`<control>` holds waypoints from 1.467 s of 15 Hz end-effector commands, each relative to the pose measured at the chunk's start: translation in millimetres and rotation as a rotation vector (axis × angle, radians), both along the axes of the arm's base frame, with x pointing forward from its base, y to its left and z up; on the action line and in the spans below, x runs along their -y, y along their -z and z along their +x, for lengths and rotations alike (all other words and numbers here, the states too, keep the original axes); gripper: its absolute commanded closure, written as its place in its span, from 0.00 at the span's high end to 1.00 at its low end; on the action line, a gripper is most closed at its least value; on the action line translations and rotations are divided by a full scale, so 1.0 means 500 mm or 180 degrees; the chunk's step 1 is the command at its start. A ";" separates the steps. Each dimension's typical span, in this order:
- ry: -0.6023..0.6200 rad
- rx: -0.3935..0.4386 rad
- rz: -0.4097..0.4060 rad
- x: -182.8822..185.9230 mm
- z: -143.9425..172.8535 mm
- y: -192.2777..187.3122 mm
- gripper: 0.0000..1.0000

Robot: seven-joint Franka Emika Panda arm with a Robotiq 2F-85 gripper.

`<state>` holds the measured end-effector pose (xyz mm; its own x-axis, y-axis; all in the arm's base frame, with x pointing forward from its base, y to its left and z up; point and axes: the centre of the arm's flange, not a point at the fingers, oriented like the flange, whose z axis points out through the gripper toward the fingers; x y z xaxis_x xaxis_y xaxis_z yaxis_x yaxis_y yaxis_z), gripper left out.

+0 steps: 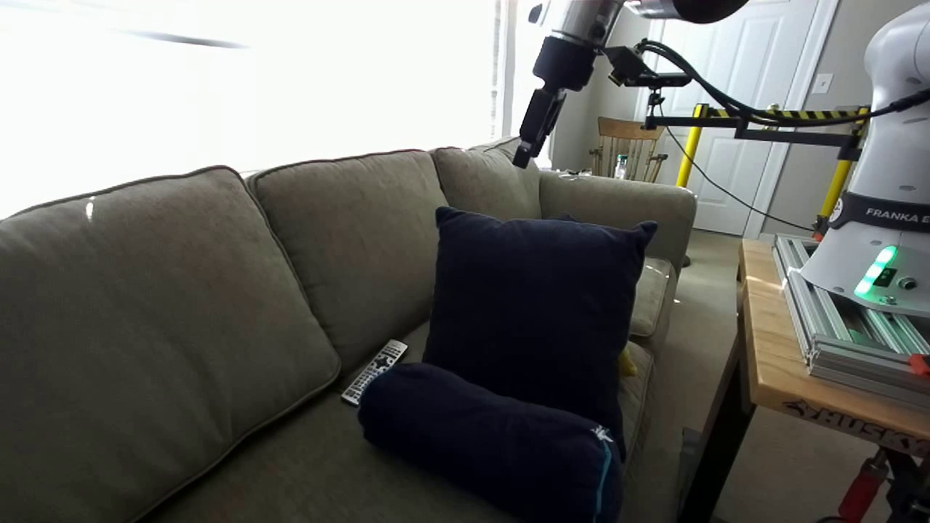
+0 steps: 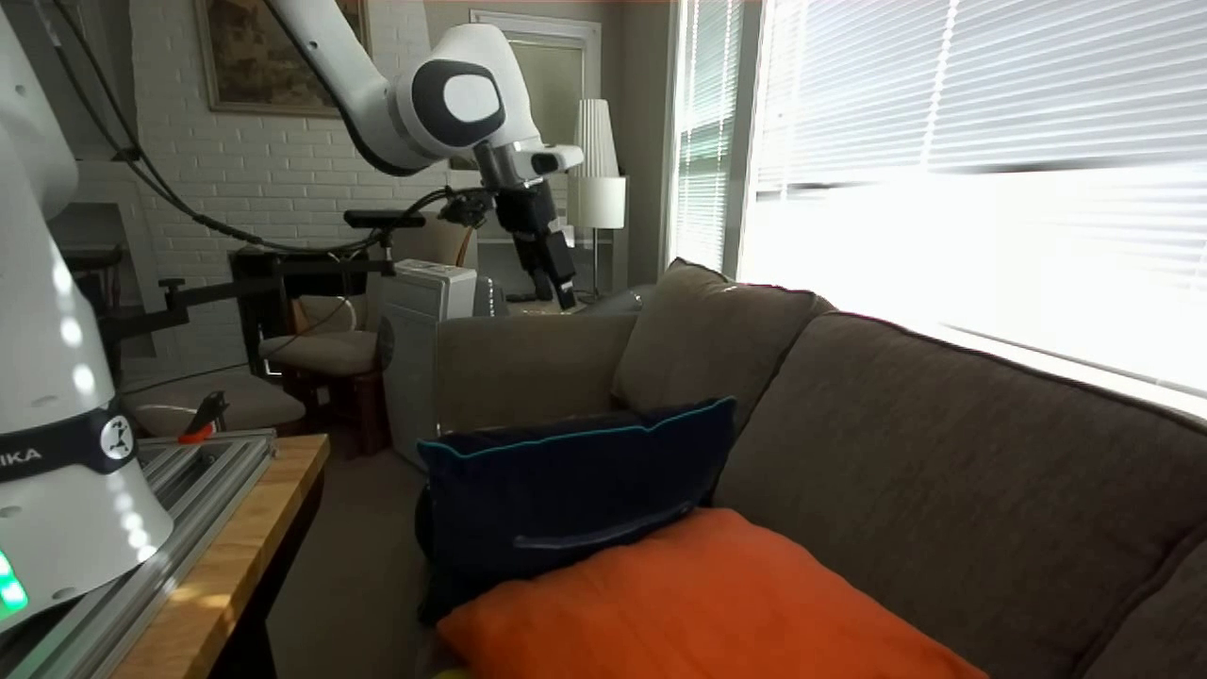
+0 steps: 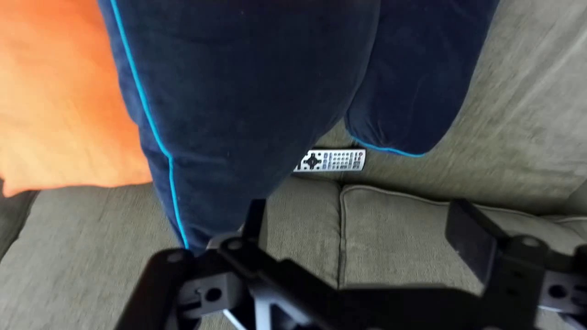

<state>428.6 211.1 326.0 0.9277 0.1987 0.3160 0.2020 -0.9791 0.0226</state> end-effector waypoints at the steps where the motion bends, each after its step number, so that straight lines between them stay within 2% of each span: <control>1: -0.0222 -0.0458 0.0307 0.097 -0.024 0.061 1.00; 3: -0.0235 -0.0668 0.0216 0.151 -0.047 0.120 1.00; 6: -0.0275 -0.0794 0.0148 0.218 -0.060 0.133 1.00; 10: -0.0304 -0.0761 0.0003 0.344 -0.042 0.130 1.00; 12: -0.0271 -0.0673 -0.0035 0.379 -0.035 0.137 1.00; 15: -0.0242 -0.0643 0.0036 0.387 -0.034 0.186 1.00; 21: -0.0225 -0.0532 0.0083 0.345 -0.051 0.295 1.00; 22: -0.0179 -0.0441 0.0208 0.331 -0.055 0.323 1.00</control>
